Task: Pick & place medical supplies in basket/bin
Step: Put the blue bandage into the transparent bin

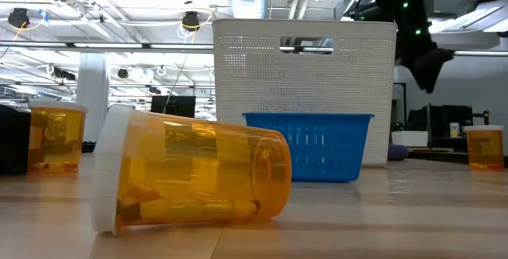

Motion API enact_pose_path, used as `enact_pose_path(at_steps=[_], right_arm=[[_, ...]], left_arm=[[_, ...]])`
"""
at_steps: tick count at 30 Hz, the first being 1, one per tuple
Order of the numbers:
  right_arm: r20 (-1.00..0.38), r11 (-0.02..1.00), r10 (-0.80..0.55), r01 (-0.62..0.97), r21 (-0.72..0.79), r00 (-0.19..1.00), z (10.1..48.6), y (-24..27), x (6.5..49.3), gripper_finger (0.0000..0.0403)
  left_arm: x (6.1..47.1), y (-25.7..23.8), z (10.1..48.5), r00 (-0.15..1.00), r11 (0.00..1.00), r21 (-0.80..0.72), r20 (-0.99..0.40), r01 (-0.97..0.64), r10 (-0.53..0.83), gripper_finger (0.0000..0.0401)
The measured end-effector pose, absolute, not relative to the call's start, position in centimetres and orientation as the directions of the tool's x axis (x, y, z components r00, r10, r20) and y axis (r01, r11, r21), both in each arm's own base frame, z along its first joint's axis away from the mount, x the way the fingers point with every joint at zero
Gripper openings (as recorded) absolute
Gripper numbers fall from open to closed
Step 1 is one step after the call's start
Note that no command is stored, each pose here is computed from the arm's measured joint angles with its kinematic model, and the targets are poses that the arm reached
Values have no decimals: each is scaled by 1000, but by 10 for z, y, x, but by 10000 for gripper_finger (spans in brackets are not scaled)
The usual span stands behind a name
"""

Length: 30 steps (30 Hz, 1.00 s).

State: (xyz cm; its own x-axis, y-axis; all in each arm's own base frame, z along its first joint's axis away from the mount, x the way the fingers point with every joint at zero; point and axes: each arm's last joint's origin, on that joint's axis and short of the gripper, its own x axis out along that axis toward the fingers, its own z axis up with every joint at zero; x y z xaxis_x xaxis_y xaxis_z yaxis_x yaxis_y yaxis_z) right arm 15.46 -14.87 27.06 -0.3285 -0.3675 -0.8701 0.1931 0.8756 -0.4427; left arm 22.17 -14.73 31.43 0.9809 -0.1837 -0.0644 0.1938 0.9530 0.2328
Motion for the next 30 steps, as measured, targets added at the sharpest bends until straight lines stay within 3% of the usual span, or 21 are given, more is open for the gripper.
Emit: enact_pose_path(at_steps=[10, 16, 24, 30], right_arm=[[-920, 860, -322, 336, -383, -223, 270, -170, 146, 200], [-957, 851, -289, 449, -273, -35, 272, -184, 138, 234], [-920, 855, -353, 457, -243, 172, 258, -176, 113, 233], [-901, 863, -374, 439, -250, 221, 226, -174, 111, 234]], left_arm=[[222, -147, 314, 981, 953, 233, -65, 194, -184, 259], [222, -147, 314, 981, 953, 233, -65, 194, -184, 259], [222, -147, 315, 981, 944, 268, -54, 191, -184, 259], [225, -143, 317, 986, 949, 267, -37, 169, -165, 259]])
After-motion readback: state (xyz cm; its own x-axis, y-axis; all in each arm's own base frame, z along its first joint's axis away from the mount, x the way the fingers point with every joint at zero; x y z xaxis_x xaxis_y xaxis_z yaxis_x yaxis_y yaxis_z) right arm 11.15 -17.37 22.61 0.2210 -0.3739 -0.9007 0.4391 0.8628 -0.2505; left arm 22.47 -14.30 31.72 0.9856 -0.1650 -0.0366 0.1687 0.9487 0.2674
